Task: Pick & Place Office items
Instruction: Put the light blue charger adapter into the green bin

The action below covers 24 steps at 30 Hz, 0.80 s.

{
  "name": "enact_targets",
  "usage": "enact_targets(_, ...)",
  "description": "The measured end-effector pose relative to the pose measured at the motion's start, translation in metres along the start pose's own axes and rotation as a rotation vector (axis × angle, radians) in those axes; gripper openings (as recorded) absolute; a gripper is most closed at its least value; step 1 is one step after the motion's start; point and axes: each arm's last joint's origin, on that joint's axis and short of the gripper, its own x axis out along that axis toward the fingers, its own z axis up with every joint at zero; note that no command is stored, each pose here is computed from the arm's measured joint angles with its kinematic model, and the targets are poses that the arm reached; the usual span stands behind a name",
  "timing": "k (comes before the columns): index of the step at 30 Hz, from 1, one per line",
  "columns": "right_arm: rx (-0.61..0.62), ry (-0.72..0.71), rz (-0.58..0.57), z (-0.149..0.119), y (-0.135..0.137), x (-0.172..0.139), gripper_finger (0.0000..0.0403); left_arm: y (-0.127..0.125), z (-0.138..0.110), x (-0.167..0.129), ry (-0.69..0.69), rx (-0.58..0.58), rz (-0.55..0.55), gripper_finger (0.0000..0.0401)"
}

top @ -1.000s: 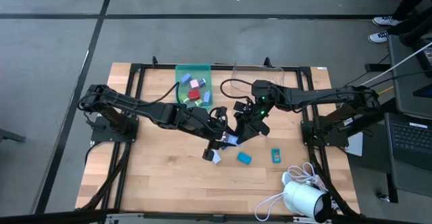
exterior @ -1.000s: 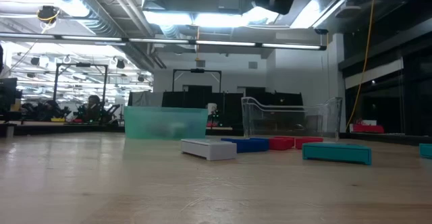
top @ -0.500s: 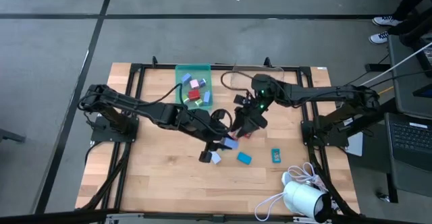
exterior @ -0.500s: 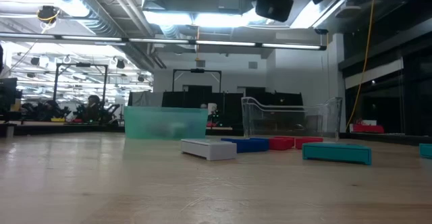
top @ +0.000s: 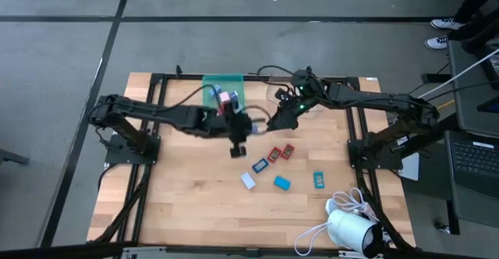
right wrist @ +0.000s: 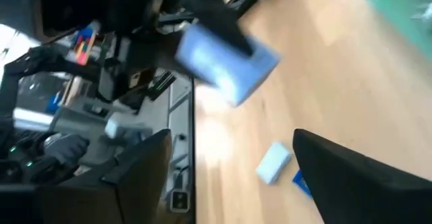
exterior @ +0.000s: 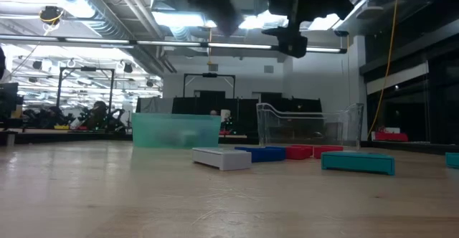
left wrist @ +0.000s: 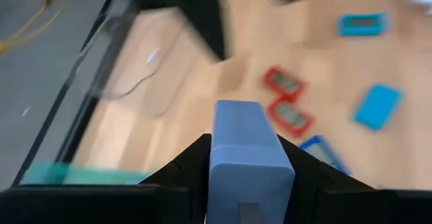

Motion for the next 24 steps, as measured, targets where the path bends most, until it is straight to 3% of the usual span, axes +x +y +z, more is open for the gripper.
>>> enact_targets(7, -0.010, -0.002, -0.008, -0.001, 0.001, 0.001, 0.0295, 0.071, -0.006, 0.020, 0.083, -0.132, 0.142, 0.0119)
enact_targets(13, -0.085, -0.002, -0.032, -0.004, 0.004, 0.005, 0.0292, 0.128, -0.028, 0.045, 0.030, -0.349, 0.103, 0.0119)
enact_targets(18, -0.247, -0.039, -0.094, -0.009, 0.019, -0.003, 0.0292, 0.137, -0.053, 0.049, -0.216, -0.517, 0.044, 0.0119)
enact_targets(24, -0.400, -0.105, -0.153, -0.019, 0.036, -0.042, 0.0292, 0.126, -0.095, 0.038, -0.235, -0.607, 0.036, 0.0119)
